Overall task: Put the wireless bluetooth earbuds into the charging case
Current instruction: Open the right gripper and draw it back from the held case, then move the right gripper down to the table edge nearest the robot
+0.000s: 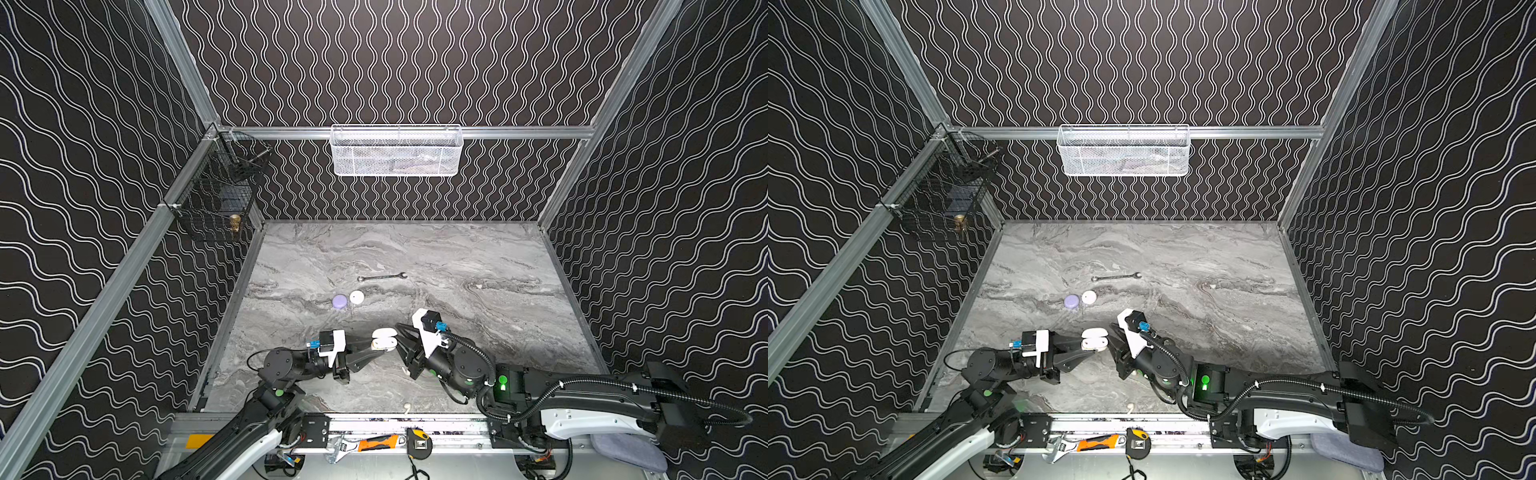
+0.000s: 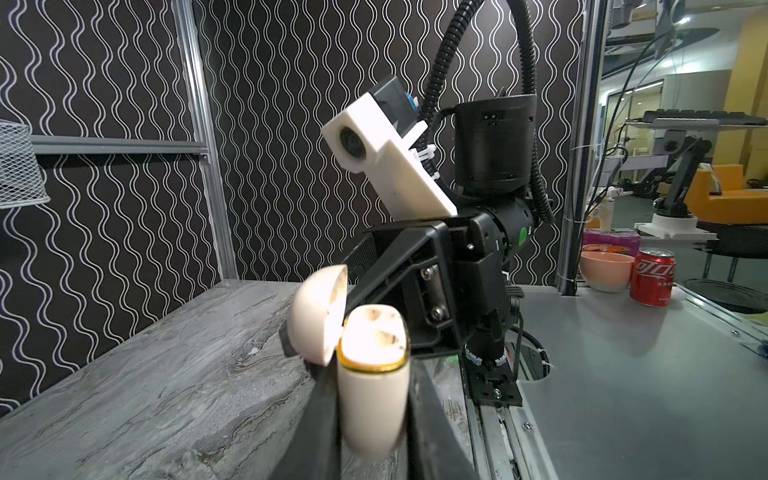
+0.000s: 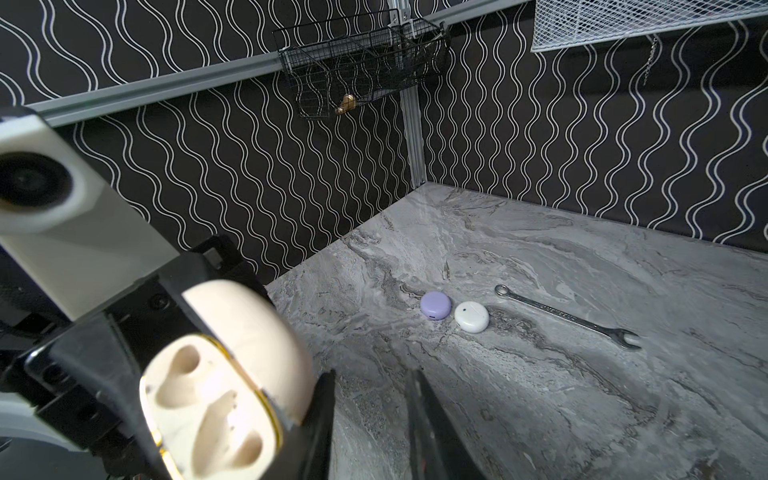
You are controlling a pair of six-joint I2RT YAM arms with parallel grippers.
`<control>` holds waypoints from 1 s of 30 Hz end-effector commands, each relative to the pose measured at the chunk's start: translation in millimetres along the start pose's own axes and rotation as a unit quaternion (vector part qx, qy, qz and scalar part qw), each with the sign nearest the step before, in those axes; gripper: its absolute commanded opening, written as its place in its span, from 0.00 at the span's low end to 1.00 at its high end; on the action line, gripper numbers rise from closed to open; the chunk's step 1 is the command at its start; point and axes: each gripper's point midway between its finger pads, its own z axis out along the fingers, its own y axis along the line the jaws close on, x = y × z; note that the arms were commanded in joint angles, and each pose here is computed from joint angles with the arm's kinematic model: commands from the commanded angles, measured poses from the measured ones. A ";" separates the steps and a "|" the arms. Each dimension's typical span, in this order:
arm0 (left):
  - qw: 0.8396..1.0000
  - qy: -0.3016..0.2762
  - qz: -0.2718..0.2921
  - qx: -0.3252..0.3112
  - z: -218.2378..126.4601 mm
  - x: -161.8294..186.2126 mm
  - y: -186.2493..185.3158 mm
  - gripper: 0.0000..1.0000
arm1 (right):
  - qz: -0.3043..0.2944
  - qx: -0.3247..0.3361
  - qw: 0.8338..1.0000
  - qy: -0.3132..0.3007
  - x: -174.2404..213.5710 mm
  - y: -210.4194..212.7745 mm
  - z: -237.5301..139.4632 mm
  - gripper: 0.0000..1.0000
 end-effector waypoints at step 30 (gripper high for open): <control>0.979 0.068 -0.021 -0.190 -28.2 64.6 68.2 0.00 | 0.122 0.072 0.938 0.316 149.2 -44.7 -59.7 0.58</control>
